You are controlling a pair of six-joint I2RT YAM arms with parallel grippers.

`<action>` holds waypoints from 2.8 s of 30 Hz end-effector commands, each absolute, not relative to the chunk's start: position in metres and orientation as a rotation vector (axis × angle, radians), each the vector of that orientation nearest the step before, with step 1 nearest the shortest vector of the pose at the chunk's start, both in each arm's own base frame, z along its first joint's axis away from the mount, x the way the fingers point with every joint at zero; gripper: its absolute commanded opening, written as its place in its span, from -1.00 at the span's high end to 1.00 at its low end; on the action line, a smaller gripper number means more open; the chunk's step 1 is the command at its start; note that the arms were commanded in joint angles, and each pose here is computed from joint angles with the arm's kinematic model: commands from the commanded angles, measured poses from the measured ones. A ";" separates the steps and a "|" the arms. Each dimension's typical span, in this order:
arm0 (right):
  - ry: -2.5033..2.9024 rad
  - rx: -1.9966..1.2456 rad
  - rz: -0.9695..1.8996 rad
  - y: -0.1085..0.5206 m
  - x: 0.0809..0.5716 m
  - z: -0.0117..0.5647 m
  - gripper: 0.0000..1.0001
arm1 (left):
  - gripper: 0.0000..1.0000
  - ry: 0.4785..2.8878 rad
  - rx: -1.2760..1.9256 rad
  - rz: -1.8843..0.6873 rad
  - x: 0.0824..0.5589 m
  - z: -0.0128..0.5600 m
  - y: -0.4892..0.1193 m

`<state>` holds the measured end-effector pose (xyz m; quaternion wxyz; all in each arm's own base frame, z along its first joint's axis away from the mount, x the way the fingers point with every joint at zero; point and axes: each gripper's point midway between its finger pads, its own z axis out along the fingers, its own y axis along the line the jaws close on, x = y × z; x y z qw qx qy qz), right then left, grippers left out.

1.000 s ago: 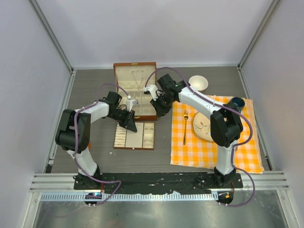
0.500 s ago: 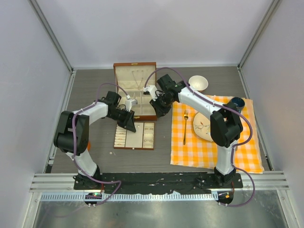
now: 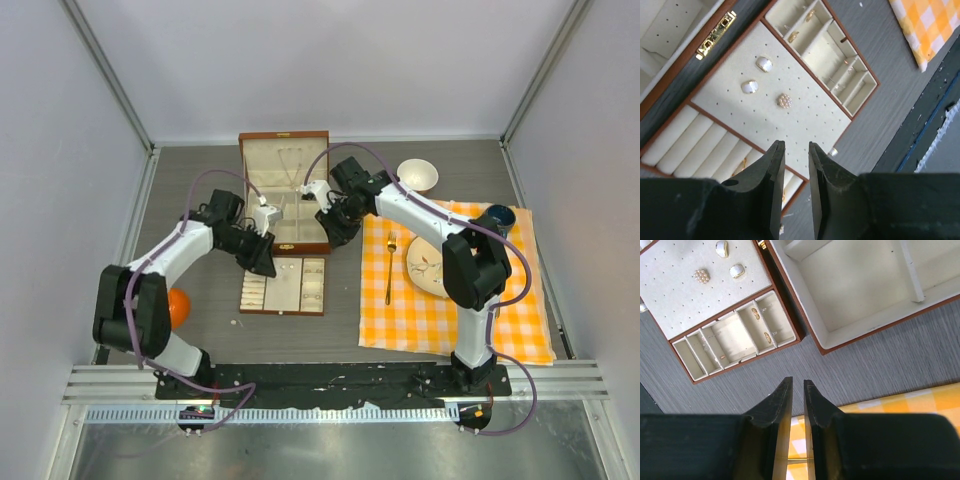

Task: Organize the mixed jewelry
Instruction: Place the jewelry in the compartment layer, then pick up the jewelry from the center of the board.

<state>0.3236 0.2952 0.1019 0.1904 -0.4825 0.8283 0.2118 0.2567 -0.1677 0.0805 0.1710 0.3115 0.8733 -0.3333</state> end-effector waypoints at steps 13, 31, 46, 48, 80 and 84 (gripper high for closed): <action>2.226 -1.396 0.606 0.296 0.316 0.130 0.57 | 0.42 2.450 1.446 -0.363 0.169 0.072 -0.058; 2.245 -1.397 0.609 0.296 0.313 0.123 0.58 | 0.38 2.494 1.441 -0.391 0.163 0.034 -0.057; 2.252 -1.402 0.612 0.296 0.312 0.119 0.58 | 0.35 2.516 1.438 -0.487 0.158 0.025 -0.068; 2.253 -1.400 0.613 0.297 0.312 0.118 0.57 | 0.35 2.513 1.443 -0.495 0.156 0.024 -0.069; 2.256 -1.405 0.612 0.296 0.310 0.115 0.58 | 1.00 2.544 1.509 -0.590 0.142 0.035 -0.077; 2.256 -1.403 0.603 0.294 0.310 0.116 0.57 | 1.00 2.476 1.588 -0.610 0.140 0.063 -0.079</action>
